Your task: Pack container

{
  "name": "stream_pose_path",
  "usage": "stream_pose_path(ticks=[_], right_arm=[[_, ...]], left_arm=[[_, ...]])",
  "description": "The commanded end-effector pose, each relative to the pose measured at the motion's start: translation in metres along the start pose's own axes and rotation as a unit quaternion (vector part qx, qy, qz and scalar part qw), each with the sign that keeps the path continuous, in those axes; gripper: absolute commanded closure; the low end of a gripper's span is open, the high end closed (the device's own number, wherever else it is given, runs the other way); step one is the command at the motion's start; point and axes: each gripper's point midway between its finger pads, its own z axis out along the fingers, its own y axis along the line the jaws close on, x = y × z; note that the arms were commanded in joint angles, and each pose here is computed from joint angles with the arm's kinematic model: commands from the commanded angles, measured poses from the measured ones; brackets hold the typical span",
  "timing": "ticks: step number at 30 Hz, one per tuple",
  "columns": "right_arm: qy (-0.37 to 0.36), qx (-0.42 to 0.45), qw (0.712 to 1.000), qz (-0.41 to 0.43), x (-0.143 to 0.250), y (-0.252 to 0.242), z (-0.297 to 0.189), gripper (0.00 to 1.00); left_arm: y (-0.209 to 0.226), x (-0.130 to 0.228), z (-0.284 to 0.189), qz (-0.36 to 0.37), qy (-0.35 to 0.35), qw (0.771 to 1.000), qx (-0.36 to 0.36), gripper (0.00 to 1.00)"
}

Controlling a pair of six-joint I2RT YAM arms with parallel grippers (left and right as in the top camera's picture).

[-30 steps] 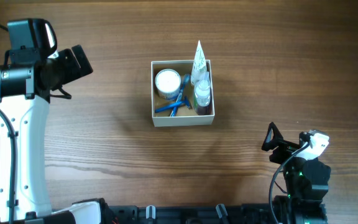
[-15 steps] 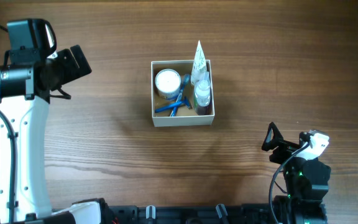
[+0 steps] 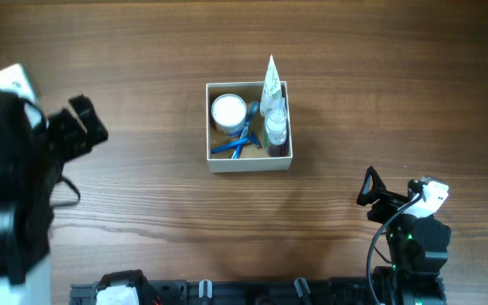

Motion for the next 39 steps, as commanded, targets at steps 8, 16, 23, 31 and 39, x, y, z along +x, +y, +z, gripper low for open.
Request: stream_pose_path(ticks=[8, 16, 23, 31, 39], right_arm=[[-0.005, -0.011, 1.000, 0.006, -0.002, 0.004, -0.001, 0.00], [-0.005, -0.011, 1.000, 0.006, -0.002, 0.004, -0.001, 0.00], [-0.005, -0.011, 1.000, 0.006, -0.002, 0.004, -0.001, 0.00], [-0.005, -0.011, 1.000, 0.006, -0.002, 0.004, -0.001, 0.00], [-0.005, -0.011, 1.000, 0.006, -0.002, 0.004, -0.001, 0.00]], left_arm=[[-0.017, 0.084, 0.015, 0.028, -0.054, 0.994, 0.091, 0.00], [-0.016, 0.162, 0.068, 0.028, -0.076, 0.986, 0.148, 0.00], [-0.008, 0.206, 0.084, 0.028, -0.084, 0.982, 0.164, 0.00], [-0.004, 0.226, 0.096, 0.028, -0.094, 0.981, 0.169, 0.00], [-0.002, 0.230, 0.100, 0.027, -0.101, 0.980, 0.167, 0.00]])
